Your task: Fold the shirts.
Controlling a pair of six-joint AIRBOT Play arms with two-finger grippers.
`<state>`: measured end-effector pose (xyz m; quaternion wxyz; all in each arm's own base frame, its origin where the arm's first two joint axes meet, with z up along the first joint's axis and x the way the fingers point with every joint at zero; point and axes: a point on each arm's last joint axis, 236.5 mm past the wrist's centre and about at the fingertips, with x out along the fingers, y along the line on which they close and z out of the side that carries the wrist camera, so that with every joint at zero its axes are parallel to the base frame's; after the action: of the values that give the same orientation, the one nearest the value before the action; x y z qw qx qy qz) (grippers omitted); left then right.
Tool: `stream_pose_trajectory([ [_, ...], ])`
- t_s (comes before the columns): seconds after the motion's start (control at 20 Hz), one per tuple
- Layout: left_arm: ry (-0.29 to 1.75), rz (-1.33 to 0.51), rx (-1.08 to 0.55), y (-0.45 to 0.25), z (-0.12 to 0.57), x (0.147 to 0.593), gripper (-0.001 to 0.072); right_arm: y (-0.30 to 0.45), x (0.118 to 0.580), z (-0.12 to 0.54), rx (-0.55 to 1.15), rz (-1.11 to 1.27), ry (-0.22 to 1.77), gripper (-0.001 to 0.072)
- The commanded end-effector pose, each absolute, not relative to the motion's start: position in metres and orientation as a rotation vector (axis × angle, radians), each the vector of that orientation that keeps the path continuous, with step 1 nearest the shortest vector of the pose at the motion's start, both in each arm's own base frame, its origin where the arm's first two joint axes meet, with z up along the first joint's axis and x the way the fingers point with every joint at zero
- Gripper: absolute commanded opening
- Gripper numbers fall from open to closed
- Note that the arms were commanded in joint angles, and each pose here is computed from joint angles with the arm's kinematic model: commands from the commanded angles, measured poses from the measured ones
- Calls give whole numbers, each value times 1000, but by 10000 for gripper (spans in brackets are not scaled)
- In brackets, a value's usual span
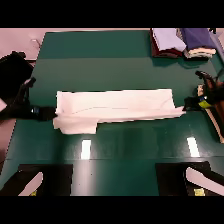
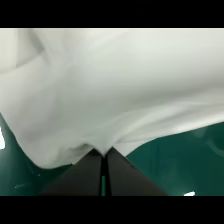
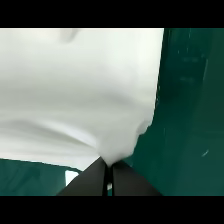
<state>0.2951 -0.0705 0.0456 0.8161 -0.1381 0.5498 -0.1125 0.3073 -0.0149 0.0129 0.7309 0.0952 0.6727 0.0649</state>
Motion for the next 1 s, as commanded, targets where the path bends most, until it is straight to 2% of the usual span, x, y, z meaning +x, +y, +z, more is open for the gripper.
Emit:
stream_pose_trajectory([
  [0.0,1132,-213,-269,-60,35,365,24,-6,352,1,220,147,1502,14],
  [0.25,1154,-197,-291,-57,7,427,25,4,407,-4,300,186,1466,19],
  [0.3,1155,-197,-291,-57,6,432,77,9,419,-2,351,208,1437,149],
  [0.35,1144,-191,-299,-56,8,436,399,13,432,3,415,231,1399,438],
  [0.4,1133,-180,-315,-56,14,440,627,16,442,9,471,266,1365,519],
  [0.5,1147,-197,-313,-59,26,438,598,12,447,17,507,327,1324,520],
  [0.65,1213,-235,-330,-68,29,422,597,-19,422,5,542,313,1364,526],
  [0.7,1221,-246,-345,-72,29,420,572,-30,411,-5,568,299,1381,538],
  [0.75,1224,-260,-364,-76,31,419,293,-40,401,-15,601,280,1400,593],
  [0.8,1218,-280,-397,-83,35,420,38,-49,389,-28,643,262,1422,598],
  [0.95,1191,-352,-482,-107,47,423,34,-52,361,-62,746,269,1492,598],
])
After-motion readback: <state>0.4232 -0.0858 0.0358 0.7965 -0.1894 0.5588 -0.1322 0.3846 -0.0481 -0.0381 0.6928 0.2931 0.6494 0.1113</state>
